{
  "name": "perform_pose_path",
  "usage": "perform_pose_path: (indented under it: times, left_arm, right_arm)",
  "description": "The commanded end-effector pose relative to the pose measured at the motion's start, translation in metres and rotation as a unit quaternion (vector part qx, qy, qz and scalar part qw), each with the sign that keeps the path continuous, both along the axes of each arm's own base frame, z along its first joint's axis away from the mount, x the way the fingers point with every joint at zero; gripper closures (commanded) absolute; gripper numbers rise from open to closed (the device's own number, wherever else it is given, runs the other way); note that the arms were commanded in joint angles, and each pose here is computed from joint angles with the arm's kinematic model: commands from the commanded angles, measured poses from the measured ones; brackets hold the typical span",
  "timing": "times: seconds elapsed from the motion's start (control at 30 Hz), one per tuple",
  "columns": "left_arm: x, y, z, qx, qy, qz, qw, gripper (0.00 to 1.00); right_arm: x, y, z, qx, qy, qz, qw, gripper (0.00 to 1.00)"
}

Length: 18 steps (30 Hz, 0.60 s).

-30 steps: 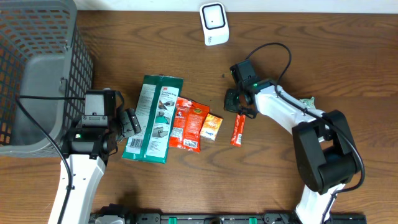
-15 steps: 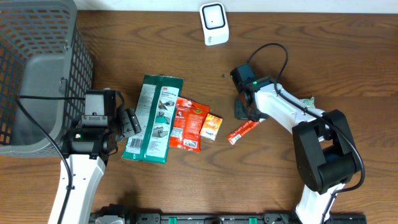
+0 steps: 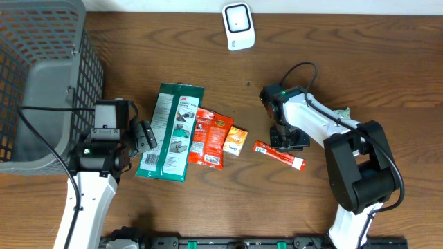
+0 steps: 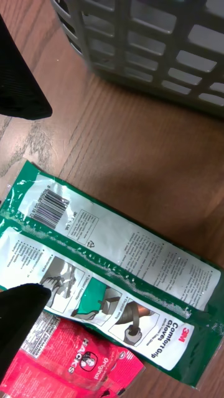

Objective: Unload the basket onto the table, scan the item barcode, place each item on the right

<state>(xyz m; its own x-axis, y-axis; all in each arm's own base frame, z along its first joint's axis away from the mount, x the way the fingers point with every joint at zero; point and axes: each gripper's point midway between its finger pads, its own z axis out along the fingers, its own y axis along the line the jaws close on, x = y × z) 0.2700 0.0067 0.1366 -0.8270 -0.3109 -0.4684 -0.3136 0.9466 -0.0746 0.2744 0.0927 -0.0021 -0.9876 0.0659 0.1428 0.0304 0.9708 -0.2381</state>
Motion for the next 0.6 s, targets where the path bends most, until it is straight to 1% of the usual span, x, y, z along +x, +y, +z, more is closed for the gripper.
perform_pose_path:
  times: [0.0, 0.13, 0.33, 0.4, 0.43, 0.47, 0.57]
  left_arm:
    - [0.003, 0.000, 0.004, -0.003, -0.006, 0.001, 1.000, 0.15]
    - [0.003, 0.000, 0.004, -0.003, -0.006, 0.001, 1.000, 0.15]
    - [0.003, 0.000, 0.004, -0.003, -0.006, 0.001, 1.000, 0.15]
    - [0.003, 0.000, 0.004, -0.003, -0.006, 0.001, 1.000, 0.15]
    - [0.003, 0.000, 0.004, -0.003, -0.006, 0.001, 1.000, 0.15]
    - [0.003, 0.000, 0.004, -0.003, -0.006, 0.001, 1.000, 0.15]
    - [0.003, 0.000, 0.004, -0.003, -0.006, 0.001, 1.000, 0.15]
  right_arm:
    - [-0.016, 0.016, -0.008, 0.041, 0.039, -0.005, 0.998, 0.77]
    - [-0.023, 0.015, -0.006, 0.038, 0.052, -0.005, 0.998, 0.75]
    - [-0.026, 0.014, -0.005, 0.036, 0.059, -0.003, 0.998, 0.74]
    - [-0.026, 0.013, -0.003, 0.039, 0.064, 0.014, 0.997, 0.76]
    - [-0.026, 0.013, -0.001, 0.040, 0.067, 0.023, 0.997, 0.81]
    - [-0.024, 0.013, 0.001, 0.042, 0.068, 0.029, 0.996, 0.83]
    - [-0.014, 0.016, 0.012, 0.045, 0.060, 0.033, 0.997, 0.85]
